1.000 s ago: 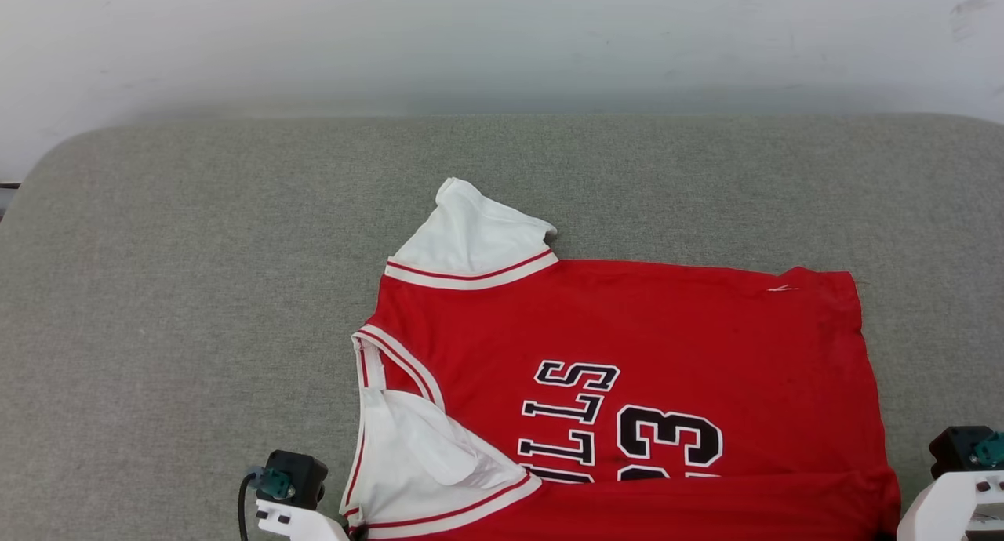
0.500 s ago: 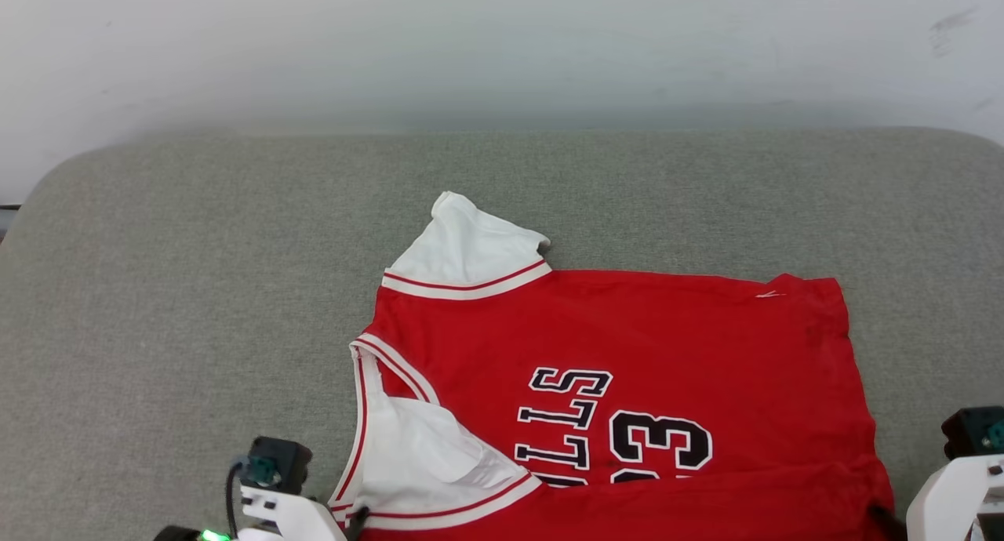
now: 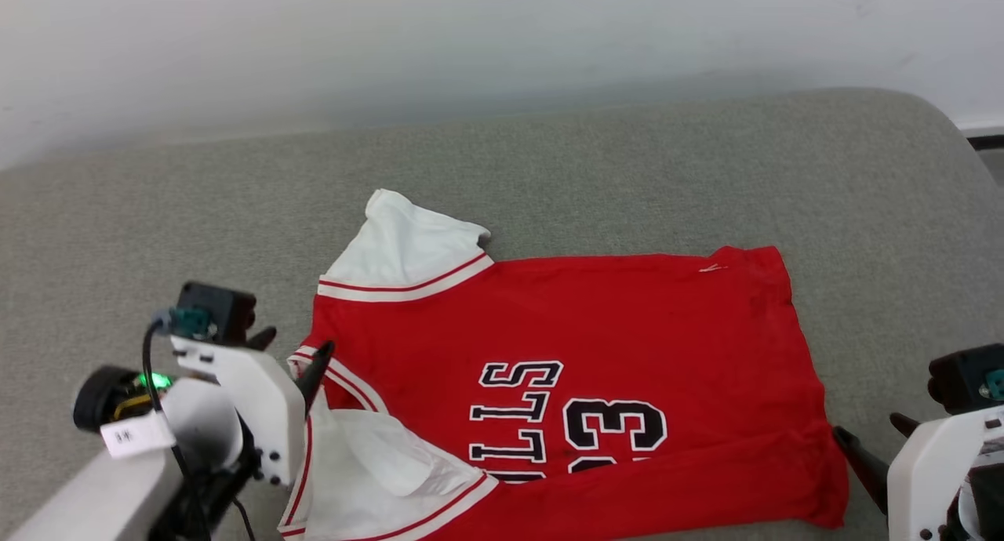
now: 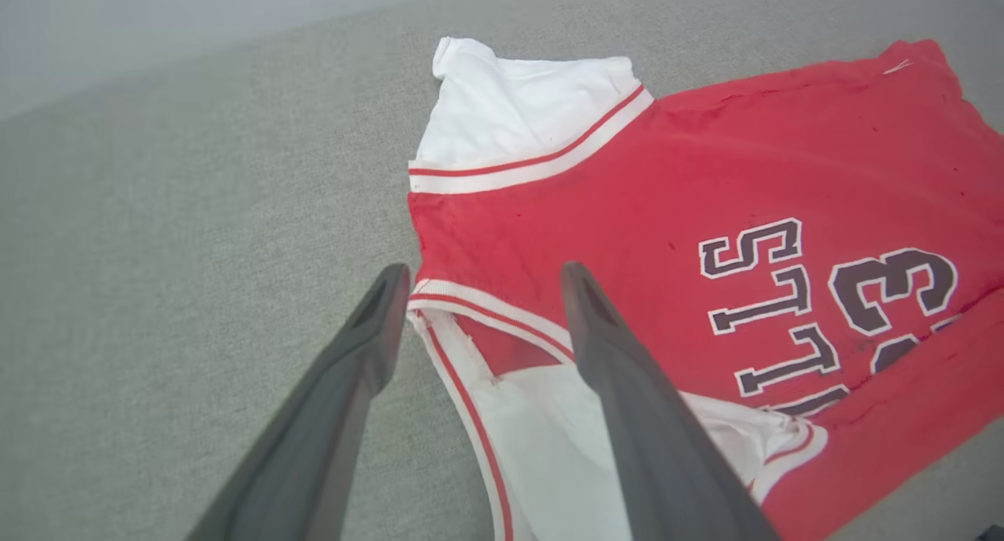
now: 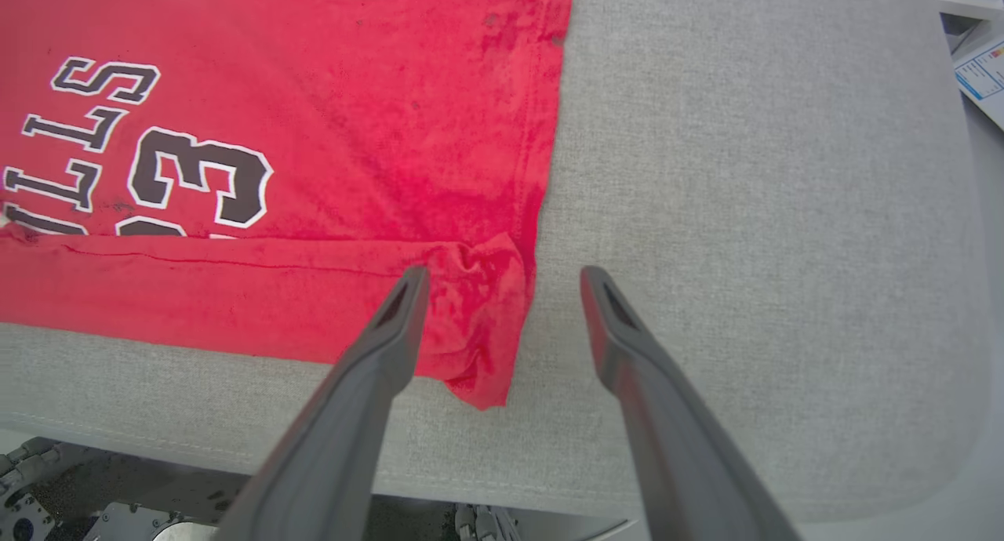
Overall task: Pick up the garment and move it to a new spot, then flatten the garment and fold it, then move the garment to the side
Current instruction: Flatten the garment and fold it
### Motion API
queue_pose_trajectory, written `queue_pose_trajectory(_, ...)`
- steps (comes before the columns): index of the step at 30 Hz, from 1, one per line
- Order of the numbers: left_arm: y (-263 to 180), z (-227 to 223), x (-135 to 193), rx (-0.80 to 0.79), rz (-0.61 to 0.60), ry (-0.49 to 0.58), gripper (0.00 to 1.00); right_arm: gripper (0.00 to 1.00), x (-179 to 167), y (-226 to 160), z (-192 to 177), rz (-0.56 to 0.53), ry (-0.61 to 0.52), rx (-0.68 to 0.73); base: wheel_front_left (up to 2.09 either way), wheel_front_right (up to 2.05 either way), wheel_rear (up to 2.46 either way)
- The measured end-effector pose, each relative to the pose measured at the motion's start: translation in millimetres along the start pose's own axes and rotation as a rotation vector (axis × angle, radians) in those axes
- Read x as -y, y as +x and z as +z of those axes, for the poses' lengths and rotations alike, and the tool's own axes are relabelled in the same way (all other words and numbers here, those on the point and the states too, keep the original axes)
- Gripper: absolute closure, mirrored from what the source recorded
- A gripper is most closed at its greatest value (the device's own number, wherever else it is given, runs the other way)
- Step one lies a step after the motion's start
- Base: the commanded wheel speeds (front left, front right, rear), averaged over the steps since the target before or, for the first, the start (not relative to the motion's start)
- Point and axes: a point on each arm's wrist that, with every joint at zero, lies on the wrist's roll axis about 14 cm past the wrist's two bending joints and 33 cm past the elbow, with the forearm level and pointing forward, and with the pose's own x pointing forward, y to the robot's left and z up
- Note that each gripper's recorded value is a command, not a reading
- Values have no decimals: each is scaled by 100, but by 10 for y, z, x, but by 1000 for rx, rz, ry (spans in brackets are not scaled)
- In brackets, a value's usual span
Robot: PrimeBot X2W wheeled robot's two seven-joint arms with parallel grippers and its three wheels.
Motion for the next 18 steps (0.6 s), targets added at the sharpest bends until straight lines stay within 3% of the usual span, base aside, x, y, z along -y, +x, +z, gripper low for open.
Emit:
queue_pose_trajectory(6, 413, 475, 3, -58, -102, 120, 0, 0, -87, -7, 160, 11, -11, 32, 0, 0, 0)
queue_pose_trajectory(12, 961, 687, -45, -187, -165, 146, 0, 0, -97, 102, 176, -4, -8, 24, 0, 0, 0)
queue_pose_trajectory(18, 1505, 705, -202, -304, -145, 161, 0, 0, -83, 219, 128, -22, 8, 3, 0, 0, 0)
